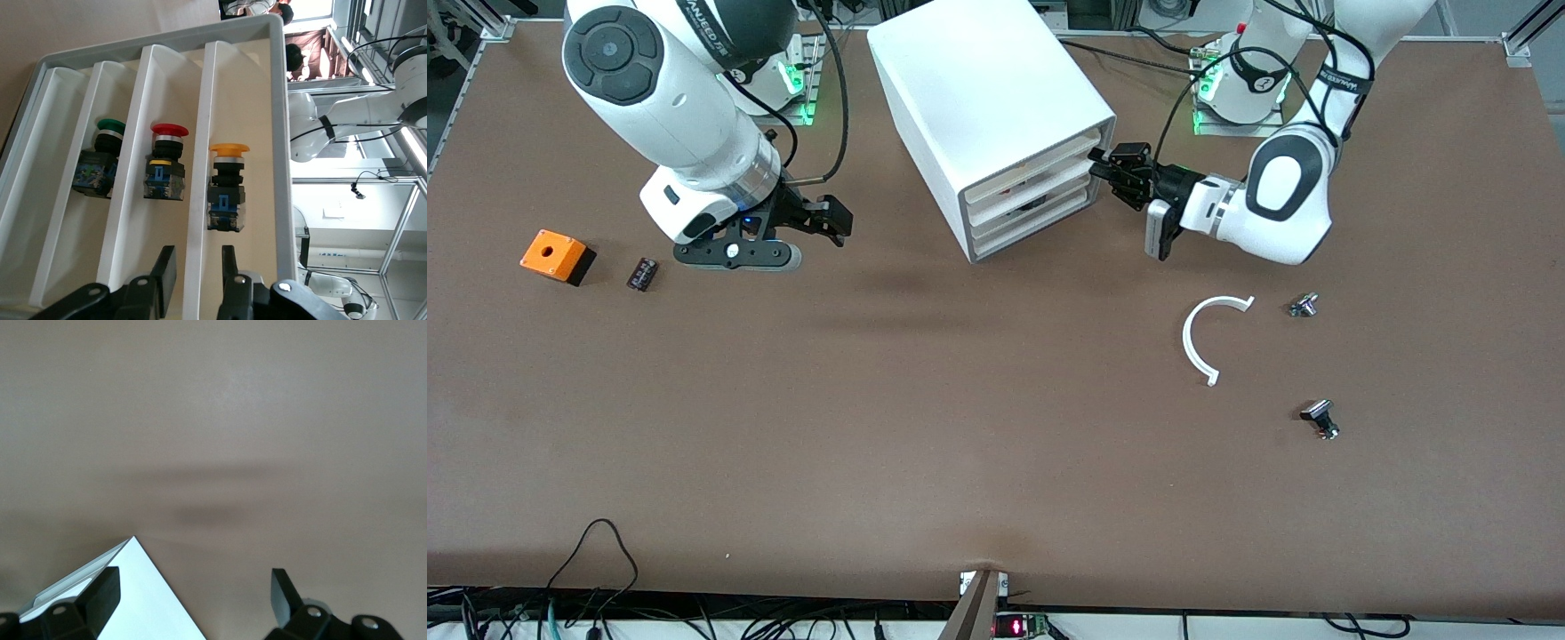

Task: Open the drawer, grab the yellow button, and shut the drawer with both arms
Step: 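Pull the drawer open with the left gripper while the right gripper approaches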

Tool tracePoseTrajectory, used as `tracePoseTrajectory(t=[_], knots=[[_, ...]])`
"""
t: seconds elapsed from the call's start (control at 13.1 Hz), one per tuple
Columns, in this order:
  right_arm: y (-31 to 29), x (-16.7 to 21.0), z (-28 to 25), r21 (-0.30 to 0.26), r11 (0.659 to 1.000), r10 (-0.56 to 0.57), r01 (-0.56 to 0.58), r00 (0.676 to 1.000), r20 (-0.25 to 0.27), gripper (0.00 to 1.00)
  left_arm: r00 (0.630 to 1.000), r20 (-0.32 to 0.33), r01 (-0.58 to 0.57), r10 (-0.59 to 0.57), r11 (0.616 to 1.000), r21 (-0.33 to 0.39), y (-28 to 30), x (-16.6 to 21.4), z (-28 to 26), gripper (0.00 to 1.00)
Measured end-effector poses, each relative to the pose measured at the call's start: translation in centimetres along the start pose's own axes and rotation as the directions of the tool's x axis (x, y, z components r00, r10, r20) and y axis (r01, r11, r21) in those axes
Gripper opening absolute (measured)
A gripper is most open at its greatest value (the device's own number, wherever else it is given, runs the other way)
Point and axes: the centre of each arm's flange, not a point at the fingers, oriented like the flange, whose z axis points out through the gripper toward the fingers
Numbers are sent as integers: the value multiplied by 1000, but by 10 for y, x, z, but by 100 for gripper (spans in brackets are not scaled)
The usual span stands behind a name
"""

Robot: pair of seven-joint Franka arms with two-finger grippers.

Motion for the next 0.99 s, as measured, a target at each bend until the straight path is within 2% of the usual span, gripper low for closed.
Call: tracePoseTrajectory(t=[0.08,0.15,0.46,0.76,0.99], knots=[[-3,-1,1,-1,1000,9,-9,1000,1,100,1000,4,-3,3,1000,7,0,1,4,44],[-9,-4,3,-2,1000,15,-15,1000,3,100,1000,7,-6,6,1000,16,1,2,8,46],[-48,-23,15,-6,1000,-4,4,1000,7,100,1000,20,-9,8,999,40,0,1,23,45],[-72,-31,18,1,1000,25,-25,1000,0,100,999,46,-20,17,998,64,1,0,44,43],[-84,-21,9,25,995,98,-98,995,-20,100,999,47,-29,27,998,60,3,-1,44,13]])
